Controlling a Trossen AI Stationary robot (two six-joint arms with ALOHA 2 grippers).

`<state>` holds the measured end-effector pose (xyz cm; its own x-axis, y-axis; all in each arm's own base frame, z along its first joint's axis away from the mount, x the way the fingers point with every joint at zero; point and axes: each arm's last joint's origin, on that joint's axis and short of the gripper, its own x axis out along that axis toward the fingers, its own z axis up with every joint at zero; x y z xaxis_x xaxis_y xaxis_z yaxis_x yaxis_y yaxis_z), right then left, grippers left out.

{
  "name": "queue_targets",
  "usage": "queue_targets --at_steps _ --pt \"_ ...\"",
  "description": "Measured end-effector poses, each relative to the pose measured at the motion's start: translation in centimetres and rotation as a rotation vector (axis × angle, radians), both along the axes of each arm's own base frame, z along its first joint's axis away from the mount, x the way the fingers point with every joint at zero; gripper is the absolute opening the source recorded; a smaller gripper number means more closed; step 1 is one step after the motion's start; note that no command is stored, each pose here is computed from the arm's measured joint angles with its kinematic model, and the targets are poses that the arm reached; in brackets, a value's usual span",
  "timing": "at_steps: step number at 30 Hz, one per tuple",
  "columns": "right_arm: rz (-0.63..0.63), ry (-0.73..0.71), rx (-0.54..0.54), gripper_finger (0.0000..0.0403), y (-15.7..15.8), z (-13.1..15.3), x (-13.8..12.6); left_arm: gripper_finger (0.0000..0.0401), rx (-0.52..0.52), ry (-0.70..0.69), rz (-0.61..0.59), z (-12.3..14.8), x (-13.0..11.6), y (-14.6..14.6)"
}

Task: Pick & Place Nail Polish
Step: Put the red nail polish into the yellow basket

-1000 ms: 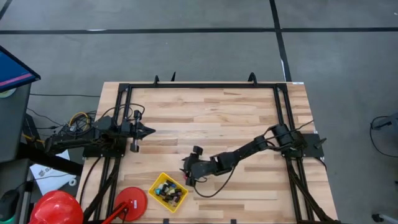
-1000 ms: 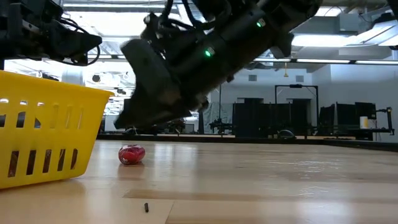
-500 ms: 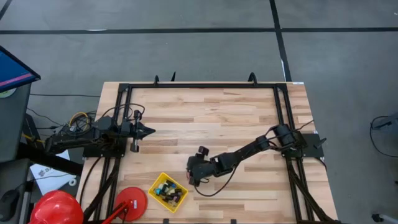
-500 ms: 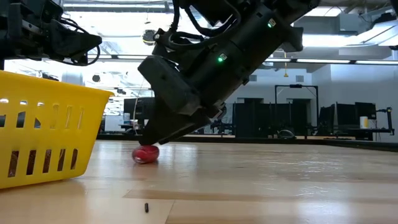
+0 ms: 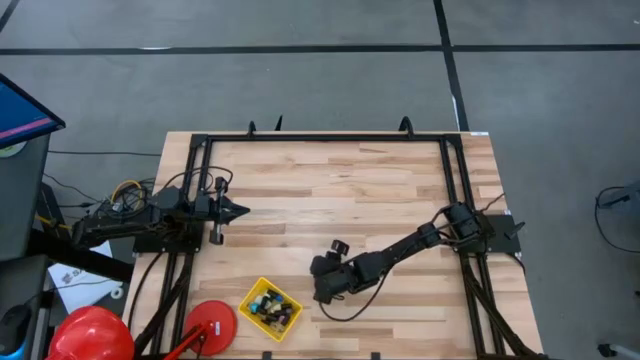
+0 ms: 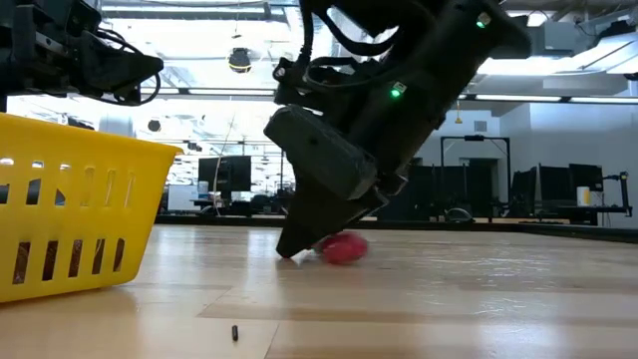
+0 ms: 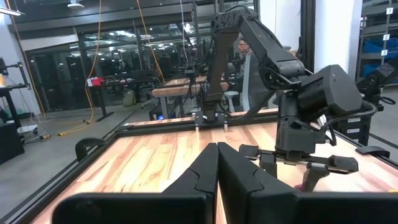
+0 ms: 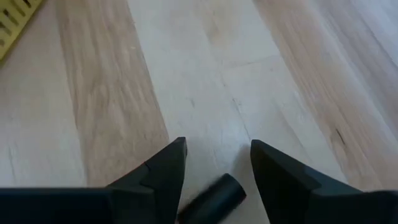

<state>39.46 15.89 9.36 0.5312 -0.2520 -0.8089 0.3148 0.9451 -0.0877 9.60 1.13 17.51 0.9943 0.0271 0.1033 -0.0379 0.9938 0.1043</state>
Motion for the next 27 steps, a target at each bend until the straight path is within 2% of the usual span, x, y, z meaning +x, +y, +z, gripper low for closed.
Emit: queue_targets --at_steps 11,18,23,27 --pt "-0.081 -0.039 -0.037 0.0163 2.1 -0.2 -1.4 0.0001 0.0 0.0 0.0 0.0 0.0 0.0" --pt "-0.044 -0.024 -0.149 0.0165 3.0 2.0 -3.3 0.0001 0.0 0.001 0.0 0.0 0.0 0.0" --pt "-0.02 -0.1 -0.189 0.0169 4.4 4.7 -4.6 0.0001 0.0 0.002 0.0 0.0 0.0 0.0" --pt "-0.022 -0.144 -0.244 0.0172 5.3 5.1 -6.6 0.0001 0.0 0.001 0.0 0.0 0.0 0.0"
